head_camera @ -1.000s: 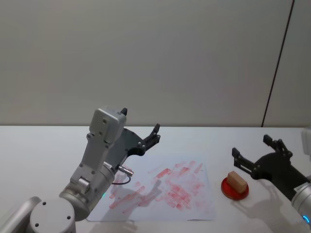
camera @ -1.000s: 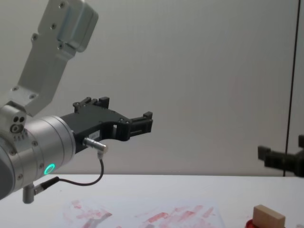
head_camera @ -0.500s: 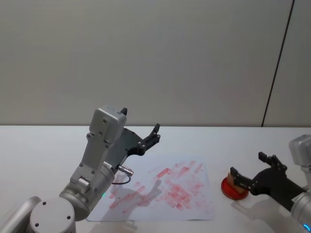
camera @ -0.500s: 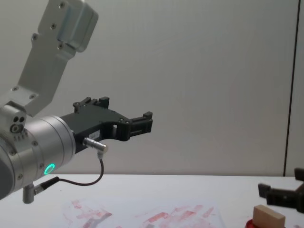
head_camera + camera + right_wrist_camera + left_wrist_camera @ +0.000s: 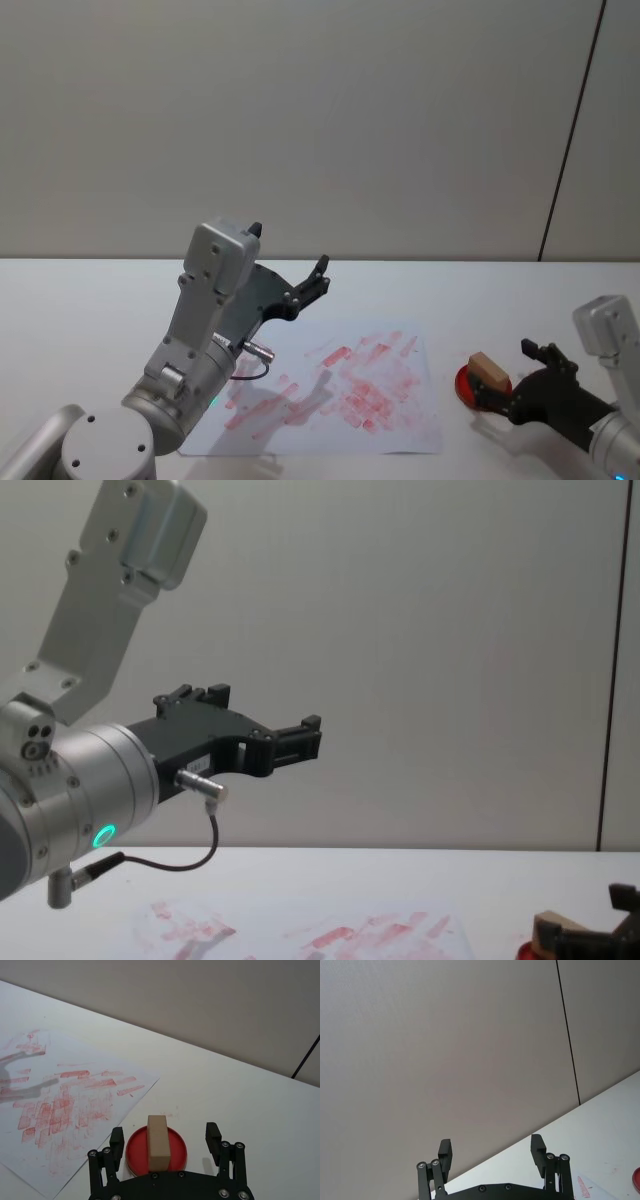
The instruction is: Use the one hand to pick up the stamp and affix it onto the A4 paper.
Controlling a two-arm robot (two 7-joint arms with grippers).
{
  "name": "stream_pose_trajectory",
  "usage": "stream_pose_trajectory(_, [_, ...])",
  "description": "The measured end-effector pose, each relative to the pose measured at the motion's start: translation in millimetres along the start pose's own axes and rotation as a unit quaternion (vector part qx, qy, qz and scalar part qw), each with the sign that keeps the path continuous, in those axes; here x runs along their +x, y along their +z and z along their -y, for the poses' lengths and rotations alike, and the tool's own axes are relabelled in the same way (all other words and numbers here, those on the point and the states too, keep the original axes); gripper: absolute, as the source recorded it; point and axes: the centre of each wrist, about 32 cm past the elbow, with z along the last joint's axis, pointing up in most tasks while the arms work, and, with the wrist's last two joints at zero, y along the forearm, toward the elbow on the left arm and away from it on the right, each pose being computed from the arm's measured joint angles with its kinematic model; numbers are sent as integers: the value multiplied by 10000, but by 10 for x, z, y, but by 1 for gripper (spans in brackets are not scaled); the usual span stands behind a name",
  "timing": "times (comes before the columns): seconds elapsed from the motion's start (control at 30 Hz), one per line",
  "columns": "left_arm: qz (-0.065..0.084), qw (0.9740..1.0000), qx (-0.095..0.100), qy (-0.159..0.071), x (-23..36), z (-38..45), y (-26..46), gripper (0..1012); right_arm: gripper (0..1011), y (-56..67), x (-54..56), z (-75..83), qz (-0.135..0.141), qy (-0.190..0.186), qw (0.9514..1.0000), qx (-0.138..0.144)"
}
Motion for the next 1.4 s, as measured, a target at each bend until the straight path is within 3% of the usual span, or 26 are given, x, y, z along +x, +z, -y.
stream_pose_trajectory(0.1, [0,10000,0,0,0,0,0,1002,1001,-21,-2,-18,-16,12,10000,-58])
stream_pose_trajectory(0.43, [0,10000,0,0,0,0,0,1002,781,-72,3,-70,-64,38,9998,-209])
stream_pose_trajectory(1.0, [0,10000,0,0,0,0,0,1003,233,-86,10,-164,-200,58,9996,-209])
stream_pose_trajectory(1.4, [0,10000,0,0,0,0,0,1002,217,-22,-10,-203,-185,109,9997,105])
